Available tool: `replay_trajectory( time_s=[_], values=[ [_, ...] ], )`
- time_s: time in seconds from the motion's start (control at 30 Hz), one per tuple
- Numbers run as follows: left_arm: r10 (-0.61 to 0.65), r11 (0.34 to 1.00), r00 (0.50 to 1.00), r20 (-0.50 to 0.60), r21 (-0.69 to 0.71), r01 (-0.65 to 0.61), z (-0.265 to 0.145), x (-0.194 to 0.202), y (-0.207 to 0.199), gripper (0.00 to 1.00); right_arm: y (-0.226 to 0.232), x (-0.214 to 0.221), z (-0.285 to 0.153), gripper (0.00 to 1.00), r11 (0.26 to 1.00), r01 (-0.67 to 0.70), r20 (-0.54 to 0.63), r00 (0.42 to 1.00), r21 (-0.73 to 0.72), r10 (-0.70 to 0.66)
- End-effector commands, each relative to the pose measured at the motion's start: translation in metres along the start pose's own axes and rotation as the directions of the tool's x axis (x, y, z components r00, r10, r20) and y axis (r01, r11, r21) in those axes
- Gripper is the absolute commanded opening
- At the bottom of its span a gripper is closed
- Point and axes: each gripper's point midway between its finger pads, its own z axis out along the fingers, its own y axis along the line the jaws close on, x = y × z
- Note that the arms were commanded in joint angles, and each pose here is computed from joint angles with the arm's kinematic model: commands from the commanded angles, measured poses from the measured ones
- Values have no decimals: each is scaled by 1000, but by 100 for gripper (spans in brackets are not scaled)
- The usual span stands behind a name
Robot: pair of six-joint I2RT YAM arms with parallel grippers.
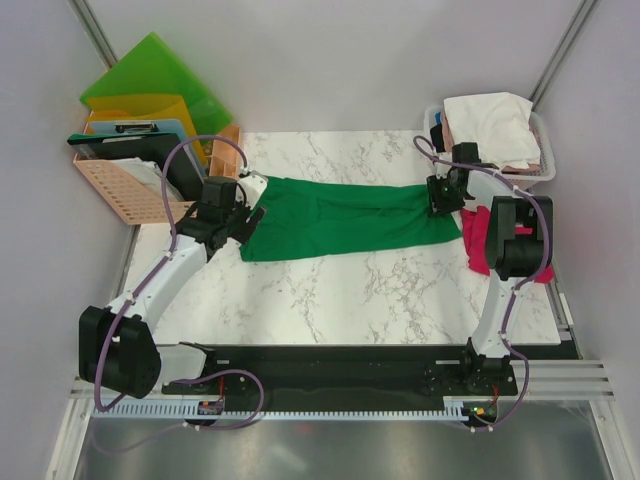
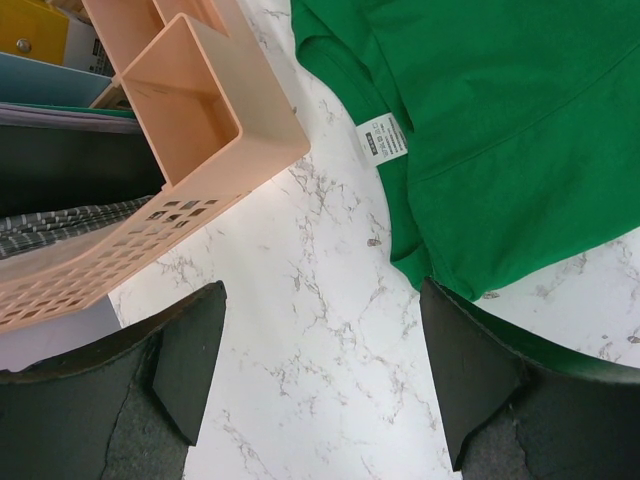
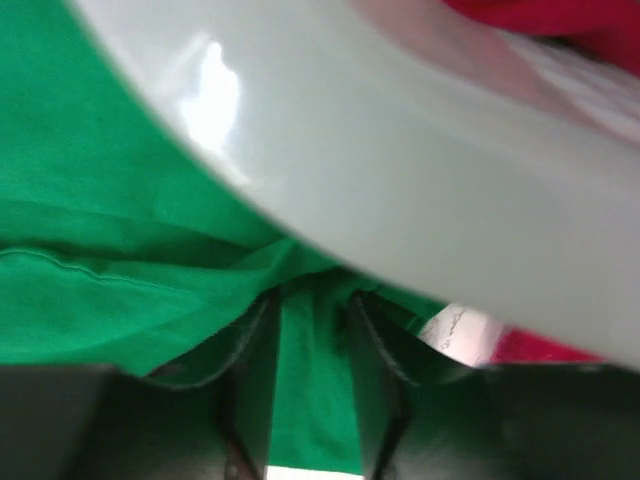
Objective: Fold and stack the t-shirts
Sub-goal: Fold the other side of the tshirt into a rectangle
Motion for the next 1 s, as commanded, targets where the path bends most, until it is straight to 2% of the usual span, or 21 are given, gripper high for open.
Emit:
replay_trajectory(
  time_s=[0.0,0.03,0.17,0.33,0.53,0.73,0.97],
  values=[
    [-15,1000,999,38,-14,16,0,-10,4,85,3,9,-5,45,1000,26,-22,999,3,-26],
    [-14,1000,999,41,-15,15,0,-11,5,85,3,9,-6,48,1000,27,-24,999,5,-27],
    [-13,1000,999,50,-18,14,-2,-13,6,85,5,8,-18,49,999,36,-17,999,8,-36],
    [-15,1000,999,48,-10,16,-2,-11,4,85,-2,-19,-41,49,997,58,62,996,59,-62],
    [-12,1000,999,35,-6,12,0,-5,1,85,3,-50,-63,48,998,48,142,988,45,-54],
    [-13,1000,999,35,-4,13,1,-6,1,85,1,-55,-55,49,998,47,132,990,44,-52],
    [-6,1000,999,36,-11,6,-1,-7,3,85,-1,-43,-26,46,999,19,74,997,30,-21]
  ],
)
